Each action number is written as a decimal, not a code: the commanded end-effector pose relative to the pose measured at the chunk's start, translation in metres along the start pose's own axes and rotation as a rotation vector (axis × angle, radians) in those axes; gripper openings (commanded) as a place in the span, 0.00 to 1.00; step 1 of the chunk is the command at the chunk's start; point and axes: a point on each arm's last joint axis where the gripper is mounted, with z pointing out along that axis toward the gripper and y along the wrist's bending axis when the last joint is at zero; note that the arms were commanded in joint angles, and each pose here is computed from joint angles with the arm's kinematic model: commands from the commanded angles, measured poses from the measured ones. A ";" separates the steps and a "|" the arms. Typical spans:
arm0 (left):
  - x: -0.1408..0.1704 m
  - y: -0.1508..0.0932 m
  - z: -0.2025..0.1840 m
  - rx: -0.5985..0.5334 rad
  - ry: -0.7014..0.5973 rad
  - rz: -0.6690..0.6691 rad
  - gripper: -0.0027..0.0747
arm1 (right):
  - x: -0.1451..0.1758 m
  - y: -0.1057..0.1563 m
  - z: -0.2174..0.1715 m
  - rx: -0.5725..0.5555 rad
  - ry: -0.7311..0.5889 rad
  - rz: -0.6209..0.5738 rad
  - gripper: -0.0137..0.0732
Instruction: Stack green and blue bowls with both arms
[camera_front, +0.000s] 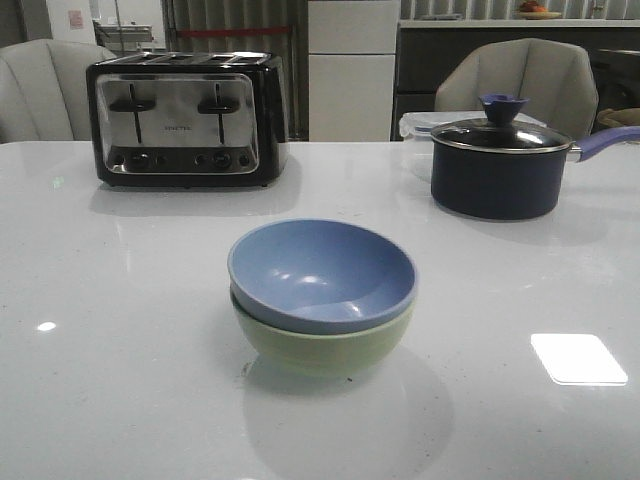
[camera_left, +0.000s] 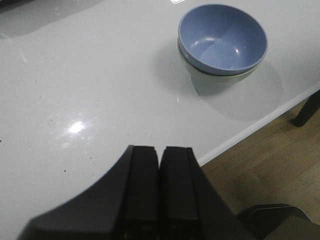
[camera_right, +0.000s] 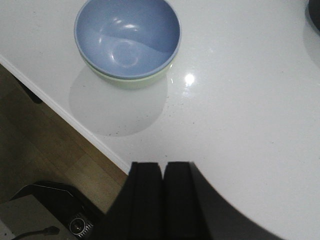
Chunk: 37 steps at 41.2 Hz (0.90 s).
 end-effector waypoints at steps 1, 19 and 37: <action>-0.012 -0.001 -0.005 0.009 -0.089 -0.014 0.15 | -0.012 -0.002 -0.006 0.019 -0.087 -0.012 0.19; -0.008 -0.001 -0.009 0.007 -0.109 -0.021 0.15 | -0.012 -0.002 -0.006 0.019 -0.088 -0.012 0.19; 0.055 0.018 -0.009 -0.445 -0.595 -0.160 0.15 | -0.012 -0.002 -0.006 0.019 -0.087 -0.012 0.19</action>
